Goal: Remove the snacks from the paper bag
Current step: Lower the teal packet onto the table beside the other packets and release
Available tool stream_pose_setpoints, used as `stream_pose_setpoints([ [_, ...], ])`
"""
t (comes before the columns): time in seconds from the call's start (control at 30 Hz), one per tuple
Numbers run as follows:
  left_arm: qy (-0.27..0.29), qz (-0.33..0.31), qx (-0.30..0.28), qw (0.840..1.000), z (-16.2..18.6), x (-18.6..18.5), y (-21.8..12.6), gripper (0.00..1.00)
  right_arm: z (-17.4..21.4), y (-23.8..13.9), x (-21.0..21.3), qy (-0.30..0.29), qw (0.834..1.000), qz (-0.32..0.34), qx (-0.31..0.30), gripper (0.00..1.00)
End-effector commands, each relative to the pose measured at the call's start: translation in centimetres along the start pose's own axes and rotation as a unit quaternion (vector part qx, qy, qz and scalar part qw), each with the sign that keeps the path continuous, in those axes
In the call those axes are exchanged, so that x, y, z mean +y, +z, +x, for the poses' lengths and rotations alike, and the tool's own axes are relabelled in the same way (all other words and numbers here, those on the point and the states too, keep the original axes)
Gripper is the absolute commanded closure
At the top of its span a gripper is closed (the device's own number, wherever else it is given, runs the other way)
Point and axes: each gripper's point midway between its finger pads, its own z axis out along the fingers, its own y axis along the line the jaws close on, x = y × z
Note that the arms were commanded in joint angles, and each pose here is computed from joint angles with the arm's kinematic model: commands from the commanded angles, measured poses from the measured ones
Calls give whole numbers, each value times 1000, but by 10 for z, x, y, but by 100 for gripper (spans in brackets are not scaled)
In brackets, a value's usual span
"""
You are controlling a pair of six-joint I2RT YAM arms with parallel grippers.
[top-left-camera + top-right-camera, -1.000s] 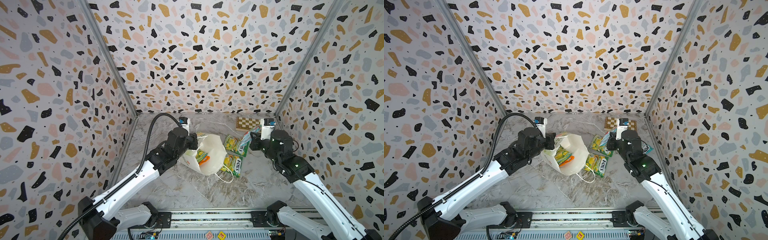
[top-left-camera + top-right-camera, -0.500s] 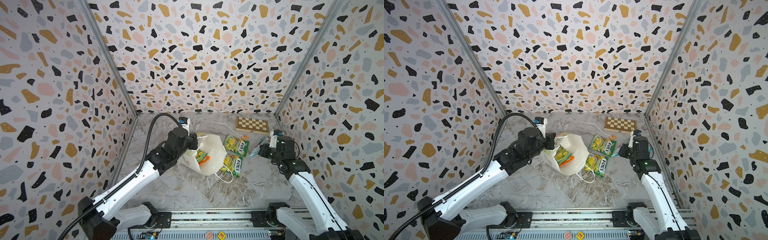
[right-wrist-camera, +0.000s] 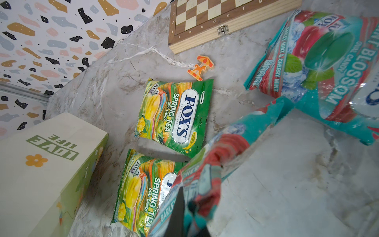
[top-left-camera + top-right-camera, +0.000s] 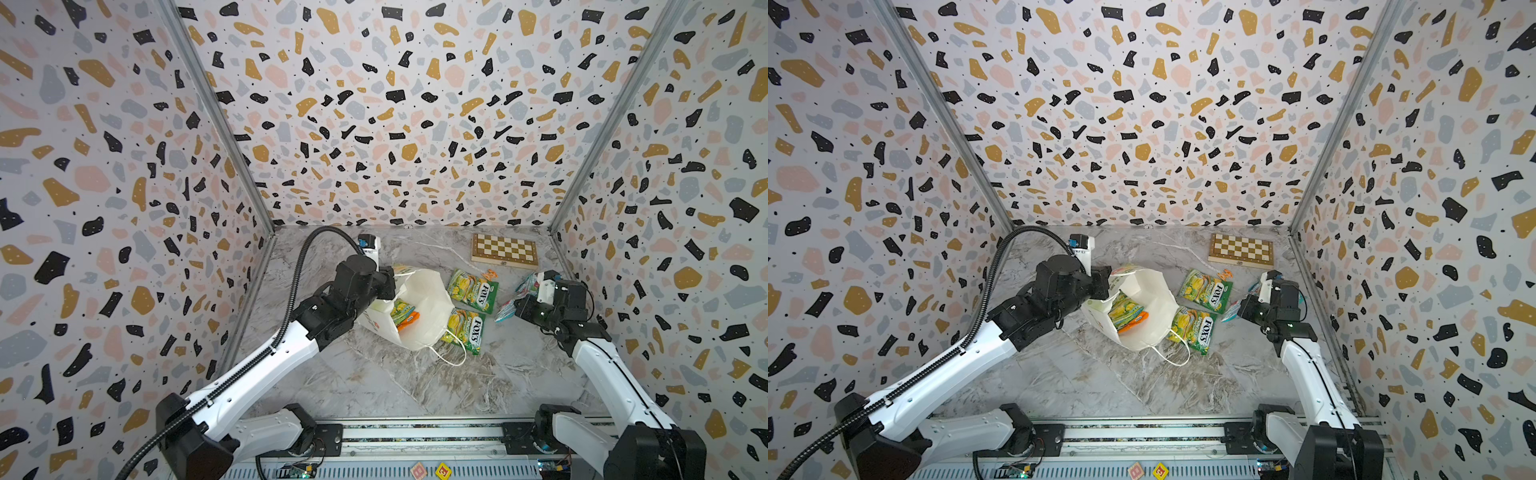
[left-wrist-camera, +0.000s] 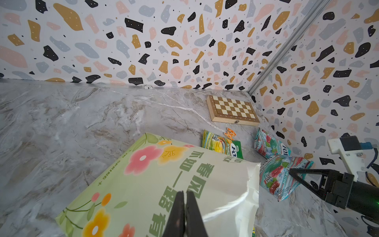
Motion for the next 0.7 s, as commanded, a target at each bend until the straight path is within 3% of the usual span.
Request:
stream_pose_setpoints([
  [0.0, 2, 1, -17, 1000, -8, -1, -4, 100, -7, -2, 3, -8, 1000, -9, -19, 100],
  [0.2, 2, 1, -15, 1000, -8, -1, -4, 100, 0, -1, -4, -5, 1000, 5, -12, 97],
  [0.47, 2, 0, -17, 1000, -9, -1, -5, 100, -4, -11, -15, -4, 999, 46, -24, 56],
  [0.67, 3, 1, -16, 1000, -8, -1, -5, 100, -15, -27, -27, -1, 994, 97, -53, 47],
])
